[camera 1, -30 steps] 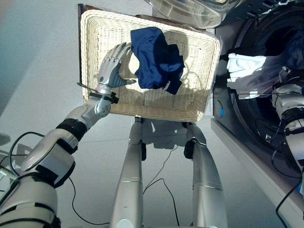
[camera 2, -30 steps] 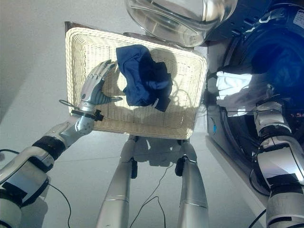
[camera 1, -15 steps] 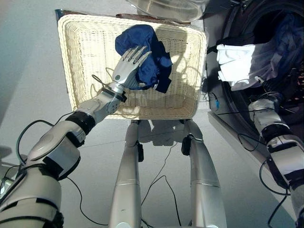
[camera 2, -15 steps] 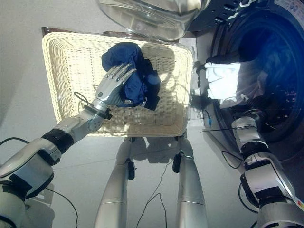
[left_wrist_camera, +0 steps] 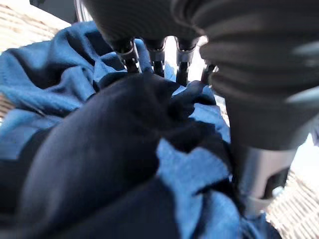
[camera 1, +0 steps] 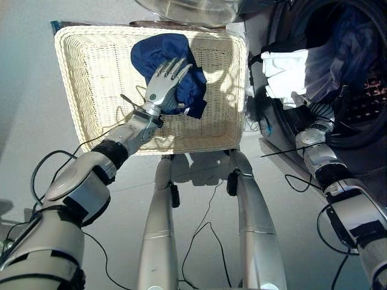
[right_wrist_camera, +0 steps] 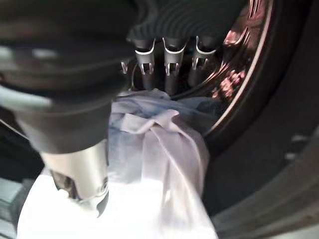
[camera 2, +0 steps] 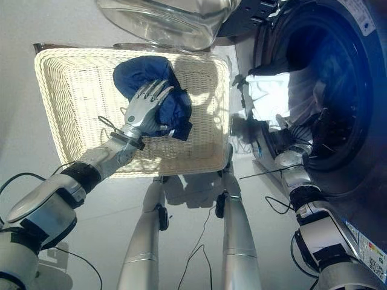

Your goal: Put the clothes into the washing machine.

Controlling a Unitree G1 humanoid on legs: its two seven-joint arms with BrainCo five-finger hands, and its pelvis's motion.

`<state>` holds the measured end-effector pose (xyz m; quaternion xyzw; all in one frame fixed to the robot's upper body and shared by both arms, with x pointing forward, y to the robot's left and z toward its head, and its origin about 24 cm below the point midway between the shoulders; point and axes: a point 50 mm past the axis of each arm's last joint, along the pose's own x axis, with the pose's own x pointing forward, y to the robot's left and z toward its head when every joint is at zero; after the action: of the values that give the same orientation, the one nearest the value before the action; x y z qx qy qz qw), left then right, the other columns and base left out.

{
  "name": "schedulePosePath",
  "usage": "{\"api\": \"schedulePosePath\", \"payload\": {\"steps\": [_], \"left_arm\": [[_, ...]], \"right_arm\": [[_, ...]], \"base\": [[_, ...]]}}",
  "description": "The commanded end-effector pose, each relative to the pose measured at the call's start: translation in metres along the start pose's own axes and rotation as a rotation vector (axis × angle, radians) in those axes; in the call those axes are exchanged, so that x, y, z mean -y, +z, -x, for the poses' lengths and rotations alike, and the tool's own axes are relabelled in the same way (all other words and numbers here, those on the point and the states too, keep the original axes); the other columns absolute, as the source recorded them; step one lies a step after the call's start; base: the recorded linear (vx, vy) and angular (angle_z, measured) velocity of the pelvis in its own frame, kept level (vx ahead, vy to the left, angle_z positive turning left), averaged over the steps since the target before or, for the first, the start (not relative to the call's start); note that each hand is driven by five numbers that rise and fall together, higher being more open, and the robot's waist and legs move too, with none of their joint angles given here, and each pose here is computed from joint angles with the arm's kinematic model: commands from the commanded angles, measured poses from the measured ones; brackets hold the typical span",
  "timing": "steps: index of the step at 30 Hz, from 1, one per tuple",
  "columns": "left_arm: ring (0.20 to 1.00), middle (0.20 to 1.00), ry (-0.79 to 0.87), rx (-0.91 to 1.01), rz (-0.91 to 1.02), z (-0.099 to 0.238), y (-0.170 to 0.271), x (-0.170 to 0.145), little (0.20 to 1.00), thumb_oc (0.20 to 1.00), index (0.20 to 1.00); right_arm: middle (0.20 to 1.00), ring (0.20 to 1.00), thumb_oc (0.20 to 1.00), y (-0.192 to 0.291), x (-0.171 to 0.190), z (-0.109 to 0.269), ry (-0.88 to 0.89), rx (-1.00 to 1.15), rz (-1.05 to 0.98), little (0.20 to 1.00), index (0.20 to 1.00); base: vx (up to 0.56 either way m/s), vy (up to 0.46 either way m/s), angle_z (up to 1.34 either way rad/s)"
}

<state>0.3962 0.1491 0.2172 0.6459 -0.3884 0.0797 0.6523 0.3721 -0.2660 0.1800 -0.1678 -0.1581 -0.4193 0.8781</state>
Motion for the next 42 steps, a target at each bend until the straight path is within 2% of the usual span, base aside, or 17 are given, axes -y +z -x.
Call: {"api": "schedulePosePath", "payload": {"steps": [1,2,3,4,7,14,21,25,26,28,29,32,33,35,36,39,42], "left_arm": [[1.000,1.000,-0.036,-0.084,-0.083,-0.008,-0.014,-0.005,1.000,1.000,1.000],[0.959,0.959,-0.055,-0.099,-0.095,-0.008,-0.017,-0.003,0.959,0.959,0.959],[0.598,0.598,-0.071,-0.113,-0.103,-0.007,-0.019,-0.002,0.598,0.598,0.598],[0.200,0.200,-0.120,-0.136,-0.112,-0.004,-0.022,0.001,0.200,0.200,0.200],[0.200,0.200,-0.176,-0.193,-0.107,0.003,-0.030,0.007,0.200,0.200,0.200],[0.200,0.200,-0.151,-0.284,-0.020,0.015,-0.038,0.010,0.200,0.200,0.200],[0.200,0.200,0.075,-0.339,0.279,0.017,-0.029,0.001,0.200,0.200,0.200],[0.200,0.200,0.203,-0.304,0.451,0.018,-0.016,-0.006,0.200,0.200,0.200],[0.200,0.200,0.288,-0.273,0.584,0.020,-0.004,-0.011,0.200,0.200,0.200],[0.200,0.200,0.354,-0.241,0.704,0.021,0.006,-0.017,0.200,0.200,0.200],[0.200,0.200,0.361,-0.235,0.712,0.022,0.008,-0.017,0.200,0.200,0.200],[0.200,0.200,0.471,-0.115,0.968,0.028,0.030,-0.037,0.200,0.200,0.200],[0.200,0.200,0.478,-0.101,0.990,0.028,0.032,-0.039,0.200,0.200,0.200],[0.200,0.200,0.505,-0.003,1.101,0.032,0.044,-0.051,0.200,0.200,0.200],[0.200,0.200,0.506,0.011,1.118,0.033,0.046,-0.054,0.200,0.200,0.200],[0.200,0.200,0.507,0.173,1.276,0.037,0.061,-0.072,0.200,0.200,0.200],[0.200,0.200,0.476,0.312,1.375,0.039,0.075,-0.087,0.200,0.200,0.200]], "right_arm": [[1.000,1.000,1.000,0.008,-0.003,0.012,0.011,0.106,-0.034,1.000,1.000],[1.000,1.000,1.000,0.010,-0.004,0.014,0.013,0.117,-0.045,1.000,1.000],[1.000,1.000,1.000,0.013,-0.006,0.015,0.016,0.125,-0.055,1.000,1.000],[1.000,1.000,1.000,0.018,-0.008,0.018,0.020,0.146,-0.082,1.000,1.000],[1.000,1.000,1.000,0.030,-0.012,0.025,0.020,0.192,-0.136,1.000,1.000],[1.000,1.000,1.000,0.051,-0.008,0.037,0.002,0.287,-0.257,1.000,1.000],[1.000,1.000,1.000,0.067,-0.001,0.048,-0.053,0.350,-0.336,1.000,1.000],[1.000,1.000,1.000,0.067,0.006,0.053,-0.076,0.349,-0.384,1.000,1.000],[1.000,1.000,1.000,0.070,0.009,0.060,-0.060,0.366,-0.429,1.000,1.000],[1.000,1.000,1.000,0.074,0.010,0.065,-0.023,0.392,-0.476,1.000,1.000],[1.000,1.000,1.000,0.074,0.010,0.066,-0.017,0.394,-0.479,1.000,1.000],[1.000,1.000,1.000,0.083,0.003,0.091,0.274,0.381,-0.646,1.000,1.000],[1.000,1.000,1.000,0.083,0.001,0.094,0.312,0.363,-0.669,1.000,1.000],[1.000,1.000,1.000,0.083,-0.006,0.108,0.506,0.319,-0.767,1.000,1.000],[1.000,1.000,1.000,0.083,-0.007,0.111,0.537,0.305,-0.780,1.000,1.000],[1.000,1.000,1.000,0.087,-0.018,0.131,0.823,0.225,-0.916,1.000,1.000],[1.000,1.000,1.000,0.093,-0.026,0.144,0.998,0.187,-0.979,1.000,1.000]], "base": [[0.01,0.019,-0.03],[0.00,0.000,0.00],[0.01,0.010,-0.04],[0.01,0.007,-0.03],[0.01,0.006,-0.04],[0.00,0.000,0.00],[0.00,0.000,0.00],[0.00,0.000,0.00],[0.00,-0.030,0.03],[0.00,-0.018,0.01],[0.00,-0.037,0.01],[0.00,-0.045,0.03],[0.01,-0.036,0.04],[0.00,-0.034,0.05],[0.00,-0.035,0.07],[0.01,-0.037,0.06],[0.00,-0.035,0.08]]}}
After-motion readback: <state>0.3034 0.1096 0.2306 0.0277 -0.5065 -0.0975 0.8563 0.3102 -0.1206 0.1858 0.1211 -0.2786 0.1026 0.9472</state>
